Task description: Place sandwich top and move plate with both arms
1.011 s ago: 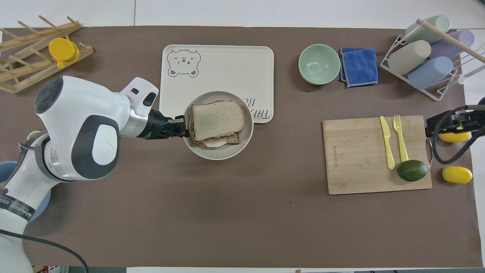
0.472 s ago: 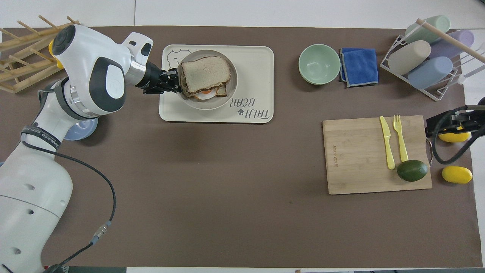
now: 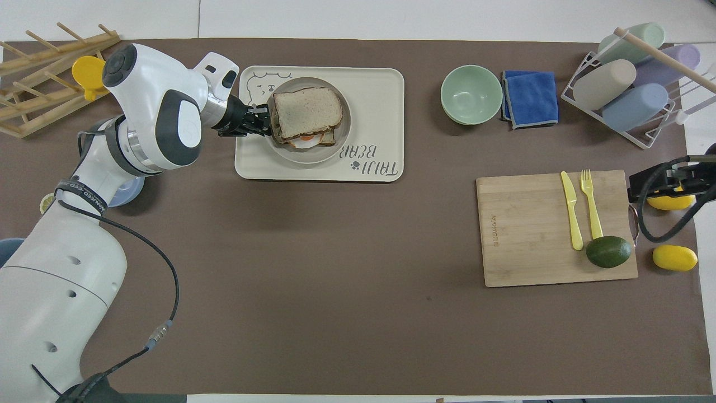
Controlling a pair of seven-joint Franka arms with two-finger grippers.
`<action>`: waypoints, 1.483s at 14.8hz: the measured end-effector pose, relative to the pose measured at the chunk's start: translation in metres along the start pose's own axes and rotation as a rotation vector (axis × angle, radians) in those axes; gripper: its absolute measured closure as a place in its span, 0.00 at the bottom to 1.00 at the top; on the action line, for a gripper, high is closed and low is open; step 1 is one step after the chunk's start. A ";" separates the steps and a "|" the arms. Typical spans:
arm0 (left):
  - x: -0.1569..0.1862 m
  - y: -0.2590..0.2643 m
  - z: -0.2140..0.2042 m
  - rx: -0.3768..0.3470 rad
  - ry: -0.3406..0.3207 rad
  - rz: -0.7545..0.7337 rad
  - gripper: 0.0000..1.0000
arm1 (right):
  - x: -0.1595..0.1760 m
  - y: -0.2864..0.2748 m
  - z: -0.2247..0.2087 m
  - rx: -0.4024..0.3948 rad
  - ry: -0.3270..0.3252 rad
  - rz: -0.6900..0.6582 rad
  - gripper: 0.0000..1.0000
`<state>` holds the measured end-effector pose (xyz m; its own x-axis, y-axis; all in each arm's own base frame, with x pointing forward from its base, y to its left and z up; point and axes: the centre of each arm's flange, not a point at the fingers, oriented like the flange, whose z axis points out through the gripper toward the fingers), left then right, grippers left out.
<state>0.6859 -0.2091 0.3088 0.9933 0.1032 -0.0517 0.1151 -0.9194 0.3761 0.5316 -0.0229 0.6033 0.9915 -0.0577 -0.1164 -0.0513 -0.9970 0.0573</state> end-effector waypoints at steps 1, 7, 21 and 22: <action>0.000 -0.001 0.001 0.001 0.001 0.009 0.96 | 0.000 0.000 0.000 0.000 0.000 0.000 0.00; 0.001 -0.004 -0.004 0.000 0.014 0.016 0.67 | 0.000 0.000 0.000 0.000 0.000 0.000 0.00; -0.094 -0.067 -0.335 0.234 0.067 0.029 0.00 | 0.000 0.000 0.000 0.000 0.000 0.000 0.00; -0.107 -0.072 -0.349 0.271 0.057 0.026 0.00 | 0.000 0.000 0.000 0.000 0.000 0.000 0.00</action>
<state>0.5748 -0.0213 0.6103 0.9957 0.0922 0.0102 0.0904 -0.9893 0.1148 0.5316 -0.0229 0.6033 0.9915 -0.0577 -0.1164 -0.0513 -0.9970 0.0573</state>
